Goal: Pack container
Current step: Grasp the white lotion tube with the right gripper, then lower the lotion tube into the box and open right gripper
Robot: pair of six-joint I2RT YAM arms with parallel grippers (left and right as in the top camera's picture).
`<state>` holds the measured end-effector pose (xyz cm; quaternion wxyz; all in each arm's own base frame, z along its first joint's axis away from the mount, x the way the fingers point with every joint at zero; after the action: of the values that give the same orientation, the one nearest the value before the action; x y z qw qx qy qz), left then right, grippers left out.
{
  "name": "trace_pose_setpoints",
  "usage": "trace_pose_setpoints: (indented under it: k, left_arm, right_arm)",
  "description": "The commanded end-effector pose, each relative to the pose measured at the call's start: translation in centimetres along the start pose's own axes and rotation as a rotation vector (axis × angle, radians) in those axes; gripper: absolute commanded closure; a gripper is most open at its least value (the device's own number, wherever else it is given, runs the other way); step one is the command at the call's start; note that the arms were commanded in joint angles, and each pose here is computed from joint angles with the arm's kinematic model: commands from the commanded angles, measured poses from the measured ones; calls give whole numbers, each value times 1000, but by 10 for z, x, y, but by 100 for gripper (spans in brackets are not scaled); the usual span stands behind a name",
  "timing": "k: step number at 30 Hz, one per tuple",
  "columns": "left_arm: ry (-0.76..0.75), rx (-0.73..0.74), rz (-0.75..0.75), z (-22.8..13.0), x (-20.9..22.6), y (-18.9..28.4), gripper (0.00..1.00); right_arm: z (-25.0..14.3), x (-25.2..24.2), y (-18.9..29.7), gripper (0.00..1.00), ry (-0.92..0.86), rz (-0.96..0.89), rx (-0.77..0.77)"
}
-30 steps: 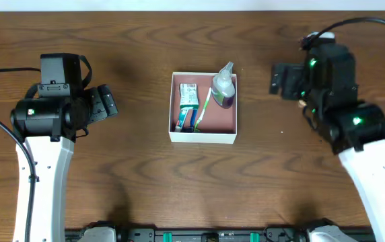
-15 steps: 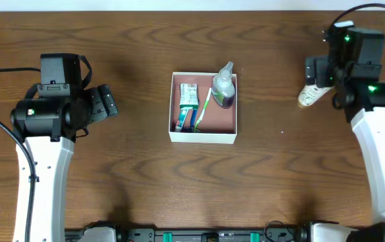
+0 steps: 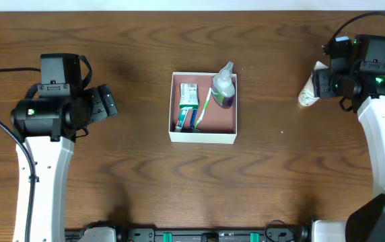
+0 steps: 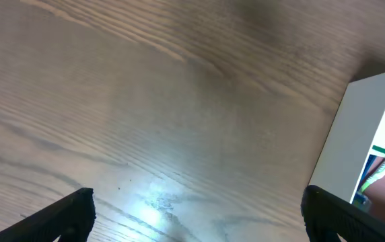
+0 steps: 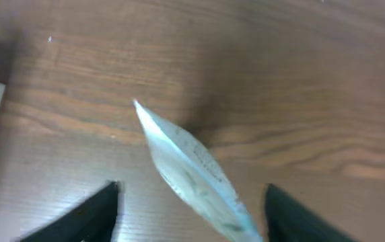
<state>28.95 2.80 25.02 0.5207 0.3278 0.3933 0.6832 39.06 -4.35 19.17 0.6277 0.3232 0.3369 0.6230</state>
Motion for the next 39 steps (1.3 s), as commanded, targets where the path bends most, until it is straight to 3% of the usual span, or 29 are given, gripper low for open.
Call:
trace_pose_setpoints:
  k: [1, 8, 10, 18, 29, 34, 39]
  left_arm:
    - [7, -5, 10, 2, 3, 1, 2]
    - [7, -5, 10, 2, 3, 1, 2]
    - [7, -5, 10, 2, 3, 1, 2]
    - [7, -5, 10, 2, 3, 1, 2]
    - [7, -5, 10, 2, 3, 1, 2]
    - [7, -5, 10, 2, 3, 1, 2]
    - [7, -5, 10, 2, 3, 1, 2]
  right_arm:
    - [-5, 3, -2, 52, -45, 29, 20]
    - [-14, 3, -1, 93, -185, 17, 59]
    - [-15, 4, 0, 99, -228, 17, 65]
    - [-8, 44, 46, 99, -270, 134, 6]
    - [-5, 139, 205, 99, -201, 439, -337]
    - [-12, 178, 210, 99, -181, 547, -293]
    - [-6, 213, 170, 99, -170, 511, -220]
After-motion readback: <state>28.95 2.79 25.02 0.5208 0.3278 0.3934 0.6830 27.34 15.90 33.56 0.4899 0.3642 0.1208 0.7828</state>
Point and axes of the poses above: each gripper's point midway between its finger pads, its own y axis back along the fingers, its own x axis along the line the jaws close on, z = x × y, the point moved 2 cm from there along y, back along the fingers, and after that the axes turned 7 degrees about -y, right-handed, at the moved point
